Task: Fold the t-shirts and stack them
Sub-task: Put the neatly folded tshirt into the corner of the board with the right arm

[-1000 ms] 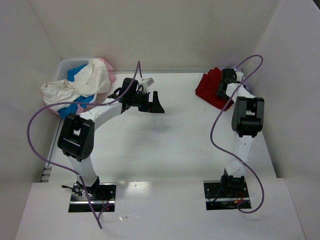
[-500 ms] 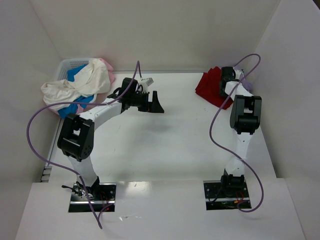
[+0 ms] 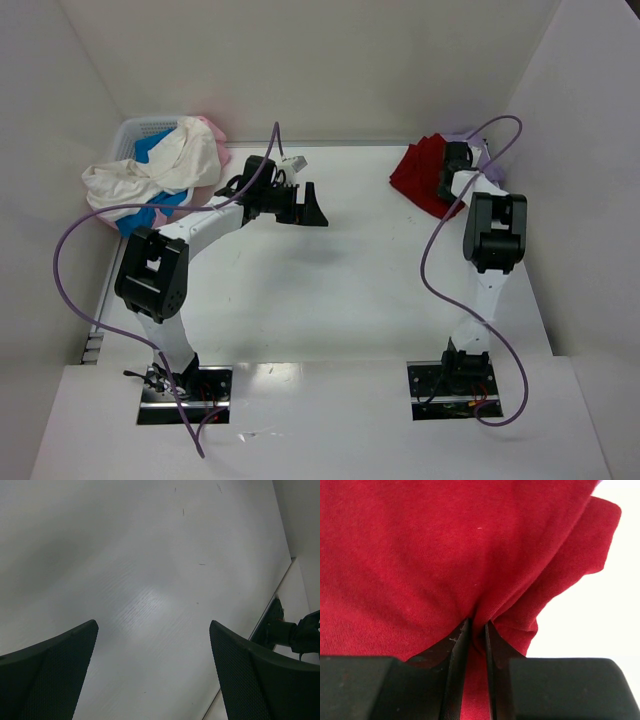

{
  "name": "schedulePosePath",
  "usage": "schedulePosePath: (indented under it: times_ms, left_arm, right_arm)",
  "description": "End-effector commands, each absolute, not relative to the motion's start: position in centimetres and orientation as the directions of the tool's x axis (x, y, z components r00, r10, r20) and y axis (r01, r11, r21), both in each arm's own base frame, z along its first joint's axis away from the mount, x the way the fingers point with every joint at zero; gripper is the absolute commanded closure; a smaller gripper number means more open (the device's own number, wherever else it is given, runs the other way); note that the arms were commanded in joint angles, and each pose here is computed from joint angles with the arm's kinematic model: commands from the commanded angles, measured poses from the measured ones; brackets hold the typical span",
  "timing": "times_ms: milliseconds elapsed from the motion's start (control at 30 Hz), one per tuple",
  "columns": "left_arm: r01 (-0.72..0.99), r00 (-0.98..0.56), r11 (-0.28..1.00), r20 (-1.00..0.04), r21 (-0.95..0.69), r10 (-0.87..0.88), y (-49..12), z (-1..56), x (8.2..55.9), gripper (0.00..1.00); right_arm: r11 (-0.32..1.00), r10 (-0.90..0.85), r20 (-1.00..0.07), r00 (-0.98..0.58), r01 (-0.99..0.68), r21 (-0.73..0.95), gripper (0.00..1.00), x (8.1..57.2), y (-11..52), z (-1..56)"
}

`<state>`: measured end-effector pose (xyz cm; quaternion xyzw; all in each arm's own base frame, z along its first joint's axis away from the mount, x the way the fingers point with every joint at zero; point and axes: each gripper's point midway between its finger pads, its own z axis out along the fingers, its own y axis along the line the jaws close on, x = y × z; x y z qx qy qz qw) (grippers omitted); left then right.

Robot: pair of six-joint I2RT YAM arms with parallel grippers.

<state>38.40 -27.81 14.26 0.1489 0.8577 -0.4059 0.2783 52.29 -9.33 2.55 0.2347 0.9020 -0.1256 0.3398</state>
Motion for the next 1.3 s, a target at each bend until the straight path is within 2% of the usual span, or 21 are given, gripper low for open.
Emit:
schedulePosePath:
  times_ms: [0, 167, 300, 467, 600, 733, 767, 900, 1000, 1100, 1167, 1267]
  left_arm:
    - [0.544, -0.752, 0.596, -0.658, -0.591, 0.034, -27.8, 16.3, 38.3, 0.0]
    - [0.554, -0.741, 0.592, -0.671, -0.585, 0.029, -27.7, 16.9, 38.1, 0.0]
    - [0.559, -0.735, 0.59, -0.678, -0.583, 0.027, -27.7, 17.3, 38.1, 0.0]
    - [0.571, -0.723, 0.588, -0.69, -0.573, 0.03, -27.5, 17.8, 37.8, 0.0]
    - [0.572, -0.722, 0.587, -0.691, -0.572, 0.029, -27.4, 17.9, 37.6, 0.0]
    - [0.577, -0.716, 0.585, -0.698, -0.57, 0.027, -27.3, 18.3, 37.3, 0.0]
    - [0.568, -0.728, 0.589, -0.685, -0.575, 0.032, -27.2, 17.8, 37.0, 0.0]
    - [0.576, -0.723, 0.58, -0.69, -0.576, 0.032, -27.3, 18.3, 36.8, 0.0]
    - [0.582, -0.718, 0.58, -0.695, -0.57, 0.037, -27.2, 18.5, 36.6, 0.0]
    - [0.582, -0.718, 0.58, -0.696, -0.57, 0.037, -27.2, 18.5, 36.6, 0.0]
    - [0.591, -0.713, 0.571, -0.701, -0.571, 0.037, -27.2, 19.0, 36.4, 0.0]
    - [0.591, -0.713, 0.571, -0.701, -0.571, 0.037, -27.2, 19.0, 36.4, 0.0]
  right_arm:
    - [0.908, 0.328, -0.521, -0.788, 0.415, -0.055, 0.77, 48.3, -4.2, -1.0]
    - [0.936, 0.275, -0.496, -0.823, 0.347, -0.056, 0.77, 46.5, 0.3, -0.8]
    - [0.937, 0.269, -0.472, -0.84, 0.342, -0.076, 0.78, 44.8, 1.6, -0.2]
    - [0.947, 0.285, -0.459, -0.842, 0.321, -0.002, 0.78, 43.7, 2.9, 1.5]
    - [0.959, 0.252, -0.444, -0.86, 0.284, -0.005, 0.76, 42.7, 4.9, 1.3]
    - [0.947, 0.265, -0.469, -0.842, 0.318, -0.035, 0.67, 42.5, 4.7, 2.3]
    - [0.941, 0.278, -0.484, -0.83, 0.336, -0.036, 0.59, 42.6, 4.6, 2.8]
    - [0.917, 0.339, -0.556, -0.759, 0.399, 0.014, 0.41, 43.1, 4.3, 6.3]
    - [0.882, 0.436, -0.583, -0.686, 0.455, 0.125, 0.3, 42.8, 4.2, 9.2]
    - [0.825, 0.543, -0.597, -0.59, 0.506, 0.25, 0.25, 41.9, 4.4, 11.1]
    - [0.795, 0.587, -0.591, -0.553, 0.532, 0.292, 0.24, 40.4, 4.3, 11.0]
    - [0.754, 0.641, -0.568, -0.516, 0.561, 0.342, 0.17, 39.5, 4.6, 10.0]
